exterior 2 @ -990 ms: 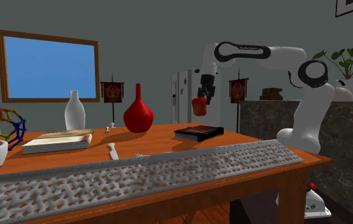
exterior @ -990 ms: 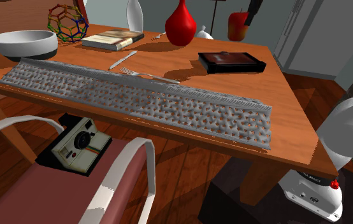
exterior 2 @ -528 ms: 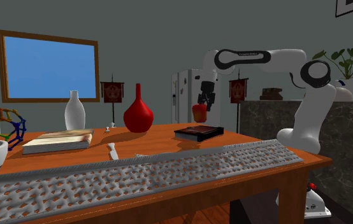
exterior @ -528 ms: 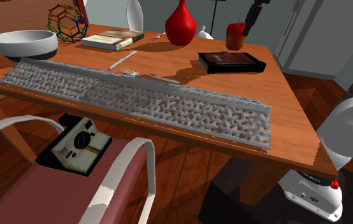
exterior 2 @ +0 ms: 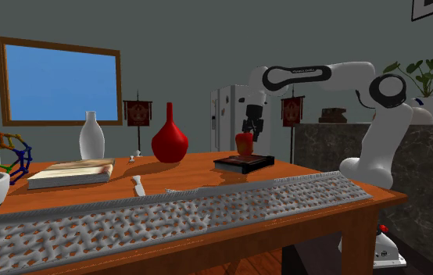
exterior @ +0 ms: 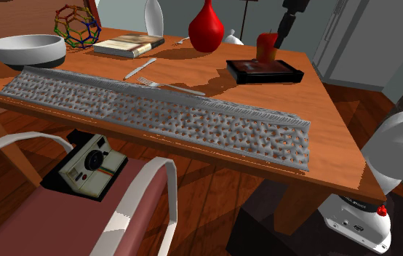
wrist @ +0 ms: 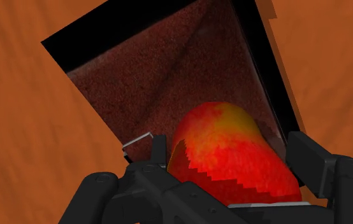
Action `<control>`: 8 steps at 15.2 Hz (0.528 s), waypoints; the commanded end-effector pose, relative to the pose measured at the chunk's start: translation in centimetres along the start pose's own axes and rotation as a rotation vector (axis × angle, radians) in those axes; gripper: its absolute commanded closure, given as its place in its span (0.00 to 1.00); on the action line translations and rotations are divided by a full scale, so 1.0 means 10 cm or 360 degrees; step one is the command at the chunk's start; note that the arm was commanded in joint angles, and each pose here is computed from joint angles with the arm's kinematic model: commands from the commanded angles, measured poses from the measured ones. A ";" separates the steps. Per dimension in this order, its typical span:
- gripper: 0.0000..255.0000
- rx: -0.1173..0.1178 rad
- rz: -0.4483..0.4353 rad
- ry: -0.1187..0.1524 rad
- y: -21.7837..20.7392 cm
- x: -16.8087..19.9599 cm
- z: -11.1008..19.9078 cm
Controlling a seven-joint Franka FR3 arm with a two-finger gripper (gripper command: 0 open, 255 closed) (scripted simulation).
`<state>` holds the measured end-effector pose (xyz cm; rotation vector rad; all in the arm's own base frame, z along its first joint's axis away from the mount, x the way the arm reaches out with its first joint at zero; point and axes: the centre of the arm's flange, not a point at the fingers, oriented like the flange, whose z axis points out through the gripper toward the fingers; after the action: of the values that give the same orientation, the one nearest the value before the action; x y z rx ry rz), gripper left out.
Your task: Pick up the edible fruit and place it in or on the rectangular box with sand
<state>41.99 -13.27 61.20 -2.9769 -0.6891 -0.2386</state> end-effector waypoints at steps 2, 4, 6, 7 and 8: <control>1.00 0.0000 0.0000 0.0000 0.00 0.00 0.00; 0.00 0.0000 0.0000 0.0000 0.00 0.00 0.00; 0.00 0.0000 0.0000 0.0000 0.00 0.00 0.00; 0.00 0.0000 0.0000 0.0000 0.00 0.00 0.00; 0.00 0.0000 0.0000 0.0000 0.00 0.00 0.00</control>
<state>42.00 -13.27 61.19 -2.9770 -0.6891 -0.2391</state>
